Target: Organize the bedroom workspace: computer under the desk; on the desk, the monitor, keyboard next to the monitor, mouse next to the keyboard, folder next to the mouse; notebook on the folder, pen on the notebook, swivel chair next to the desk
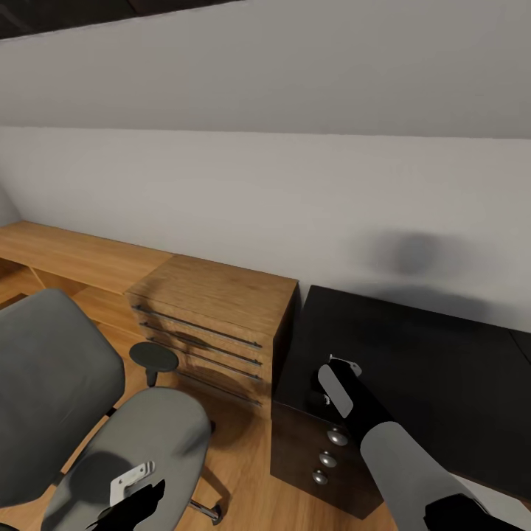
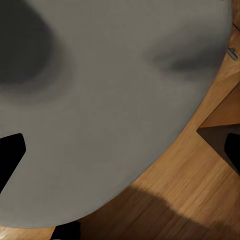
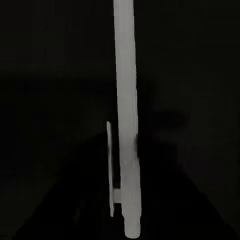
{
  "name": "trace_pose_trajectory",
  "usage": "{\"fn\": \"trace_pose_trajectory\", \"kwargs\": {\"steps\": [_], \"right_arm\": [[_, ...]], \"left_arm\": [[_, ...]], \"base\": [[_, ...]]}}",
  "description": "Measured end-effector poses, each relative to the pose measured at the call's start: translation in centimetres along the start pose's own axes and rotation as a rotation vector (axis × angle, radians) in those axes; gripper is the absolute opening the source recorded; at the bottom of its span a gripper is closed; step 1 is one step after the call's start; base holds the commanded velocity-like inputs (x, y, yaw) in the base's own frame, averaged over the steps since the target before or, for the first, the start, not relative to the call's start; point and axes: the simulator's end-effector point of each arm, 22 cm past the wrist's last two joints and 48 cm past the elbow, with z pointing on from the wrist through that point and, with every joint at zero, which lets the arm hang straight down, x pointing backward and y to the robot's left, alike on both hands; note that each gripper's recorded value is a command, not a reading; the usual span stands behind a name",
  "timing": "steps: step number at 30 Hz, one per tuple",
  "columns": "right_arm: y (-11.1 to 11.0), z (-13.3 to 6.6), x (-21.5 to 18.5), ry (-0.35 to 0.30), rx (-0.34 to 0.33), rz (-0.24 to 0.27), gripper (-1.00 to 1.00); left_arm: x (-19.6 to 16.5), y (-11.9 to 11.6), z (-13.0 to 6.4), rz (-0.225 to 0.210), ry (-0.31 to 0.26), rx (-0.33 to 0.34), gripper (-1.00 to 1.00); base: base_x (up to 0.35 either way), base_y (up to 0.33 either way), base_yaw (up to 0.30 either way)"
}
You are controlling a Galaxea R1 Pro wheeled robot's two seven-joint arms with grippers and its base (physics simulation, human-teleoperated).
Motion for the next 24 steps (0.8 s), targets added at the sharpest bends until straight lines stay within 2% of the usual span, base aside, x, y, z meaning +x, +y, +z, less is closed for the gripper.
{"fn": "trace_pose_trajectory", "kwargs": {"steps": [19, 24], "right_arm": [[-0.04, 0.02, -0.02, 0.000, -0.001, 0.003, -1.00], [-0.07, -0.64, -0.28, 0.000, -0.001, 0.003, -1.00]], "left_arm": [[-0.01, 0.03, 0.00, 0.001, 0.000, 0.000, 1.00], [-0.33, -0.04, -0.62, 0.001, 0.000, 0.001, 1.00]], "base": [[0.000, 0.000, 0.000], [0.000, 0.000, 0.000]]}}
